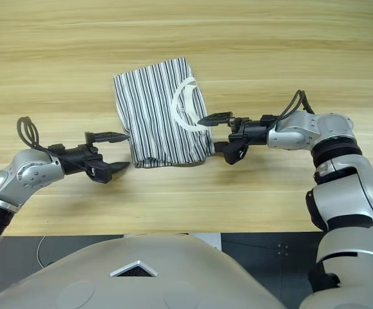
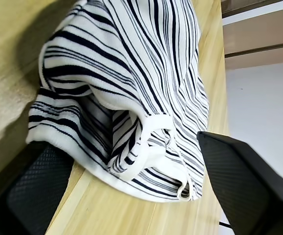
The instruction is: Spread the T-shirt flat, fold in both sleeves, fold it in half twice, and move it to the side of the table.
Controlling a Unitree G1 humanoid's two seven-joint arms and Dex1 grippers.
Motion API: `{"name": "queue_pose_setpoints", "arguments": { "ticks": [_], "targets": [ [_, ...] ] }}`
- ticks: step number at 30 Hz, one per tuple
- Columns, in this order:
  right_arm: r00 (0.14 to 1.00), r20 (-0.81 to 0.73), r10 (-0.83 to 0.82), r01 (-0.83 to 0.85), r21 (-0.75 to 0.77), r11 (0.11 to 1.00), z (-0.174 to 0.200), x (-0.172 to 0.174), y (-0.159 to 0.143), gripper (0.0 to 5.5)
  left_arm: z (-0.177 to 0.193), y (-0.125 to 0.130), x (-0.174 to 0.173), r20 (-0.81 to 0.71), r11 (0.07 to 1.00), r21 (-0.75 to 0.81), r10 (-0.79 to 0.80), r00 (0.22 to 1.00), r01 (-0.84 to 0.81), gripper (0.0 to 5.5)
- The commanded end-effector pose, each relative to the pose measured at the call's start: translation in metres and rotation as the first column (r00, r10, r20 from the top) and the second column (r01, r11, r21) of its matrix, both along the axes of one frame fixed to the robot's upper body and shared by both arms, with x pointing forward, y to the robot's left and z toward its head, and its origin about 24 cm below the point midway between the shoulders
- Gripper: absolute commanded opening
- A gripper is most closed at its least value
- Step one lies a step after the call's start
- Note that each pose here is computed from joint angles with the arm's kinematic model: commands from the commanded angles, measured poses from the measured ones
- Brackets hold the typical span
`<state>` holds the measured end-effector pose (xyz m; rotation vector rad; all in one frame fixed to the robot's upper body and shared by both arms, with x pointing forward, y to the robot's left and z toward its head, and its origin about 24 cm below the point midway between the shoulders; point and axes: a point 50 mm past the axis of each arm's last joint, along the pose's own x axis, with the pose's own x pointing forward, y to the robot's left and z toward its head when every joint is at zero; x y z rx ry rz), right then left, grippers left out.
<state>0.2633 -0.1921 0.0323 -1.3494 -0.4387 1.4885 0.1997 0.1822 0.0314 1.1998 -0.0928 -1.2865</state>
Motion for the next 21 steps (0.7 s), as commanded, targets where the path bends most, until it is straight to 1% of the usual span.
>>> {"name": "queue_pose_setpoints", "arguments": {
  "ticks": [1, 5, 9, 11, 15, 19, 21],
  "targets": [
    [0.998, -0.057, 0.035, -0.039, -0.082, 0.996, -0.0193, -0.0094, 0.0023, 4.43, -0.0128, -0.0015, -0.0062, -0.054, 0.997, 0.069, -0.027, 0.998, 0.031, 4.23],
    [0.997, -0.065, 0.050, -0.055, -0.080, 0.995, -0.0210, -0.0114, 0.0028, 4.43, -0.0095, -0.0068, -0.0013, -0.039, 0.998, 0.055, -0.035, 0.999, 0.037, 4.23],
    [0.994, -0.067, 0.091, -0.098, -0.114, 0.989, -0.0215, -0.0140, 0.0006, 4.43, -0.0107, -0.0087, 0.0012, -0.038, 0.997, 0.061, -0.049, 0.998, 0.051, 4.23],
    [0.992, -0.076, 0.100, -0.109, -0.117, 0.987, -0.0212, -0.0148, -0.0004, 4.06, -0.0122, -0.0095, 0.0012, -0.045, 0.995, 0.068, -0.065, 0.997, 0.068, 4.27],
    [0.988, -0.087, 0.128, -0.139, -0.134, 0.981, -0.0214, -0.0160, -0.0005, 3.26, -0.0156, -0.0099, 0.0024, -0.057, 0.994, 0.079, -0.075, 0.996, 0.079, 3.59],
    [0.986, -0.086, 0.144, -0.156, -0.155, 0.976, -0.0215, -0.0155, -0.0017, 2.58, -0.0172, -0.0084, 0.0027, -0.065, 0.994, 0.084, -0.067, 0.996, 0.072, 3.05],
    [0.986, -0.082, 0.143, -0.155, -0.158, 0.975, -0.0220, -0.0145, -0.0016, 2.10, -0.0175, -0.0086, 0.0020, -0.071, 0.994, 0.080, -0.070, 0.995, 0.075, 2.65]
  ]
}}
